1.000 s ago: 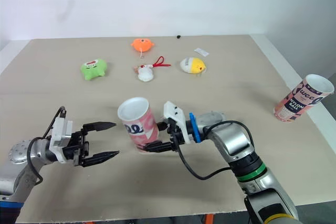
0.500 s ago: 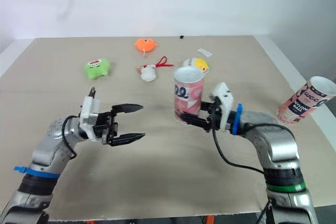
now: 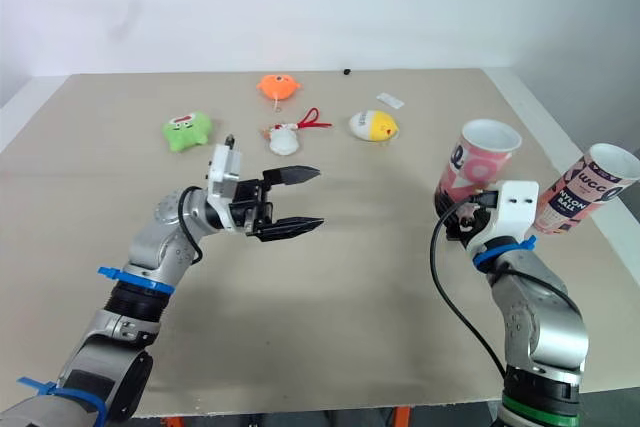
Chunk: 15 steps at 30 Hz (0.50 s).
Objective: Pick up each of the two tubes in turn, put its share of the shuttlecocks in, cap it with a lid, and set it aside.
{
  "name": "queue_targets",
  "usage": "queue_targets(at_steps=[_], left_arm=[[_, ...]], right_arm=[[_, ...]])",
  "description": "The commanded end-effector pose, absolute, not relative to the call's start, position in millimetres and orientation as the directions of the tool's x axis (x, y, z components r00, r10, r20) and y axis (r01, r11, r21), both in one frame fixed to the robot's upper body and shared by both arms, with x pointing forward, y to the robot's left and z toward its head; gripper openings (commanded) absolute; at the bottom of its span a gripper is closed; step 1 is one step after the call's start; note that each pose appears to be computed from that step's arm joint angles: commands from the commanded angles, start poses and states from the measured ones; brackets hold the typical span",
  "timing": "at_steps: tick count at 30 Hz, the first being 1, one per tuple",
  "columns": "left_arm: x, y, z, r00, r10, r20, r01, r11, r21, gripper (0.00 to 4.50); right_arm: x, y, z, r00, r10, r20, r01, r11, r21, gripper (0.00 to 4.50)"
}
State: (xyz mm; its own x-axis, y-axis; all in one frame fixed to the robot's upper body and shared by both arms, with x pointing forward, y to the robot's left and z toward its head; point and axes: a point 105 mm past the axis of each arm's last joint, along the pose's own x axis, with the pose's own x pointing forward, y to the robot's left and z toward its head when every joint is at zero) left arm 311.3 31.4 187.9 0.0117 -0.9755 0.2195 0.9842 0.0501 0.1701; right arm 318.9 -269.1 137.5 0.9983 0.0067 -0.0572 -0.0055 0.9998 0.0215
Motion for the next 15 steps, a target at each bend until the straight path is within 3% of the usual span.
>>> queue_targets(at_steps=[1,12,15], left_arm=[[312.0,26.1,190.6,0.004,-0.979,0.205,0.976,0.048,0.211,4.50],[312.5,20.9,188.1,0.003,-0.979,0.202,0.976,0.047,0.211,4.50],[313.2,20.8,186.6,0.005,-0.979,0.202,0.977,0.048,0.208,4.50]], right_arm=[[317.3,-277.9,148.5,0.998,-0.064,0.015,0.064,0.998,-0.006,3.58],[314.8,-299.7,122.7,0.985,-0.170,-0.041,0.171,0.984,0.040,3.58],[314.6,-298.9,120.3,0.988,-0.147,-0.048,0.150,0.987,0.056,4.41]])
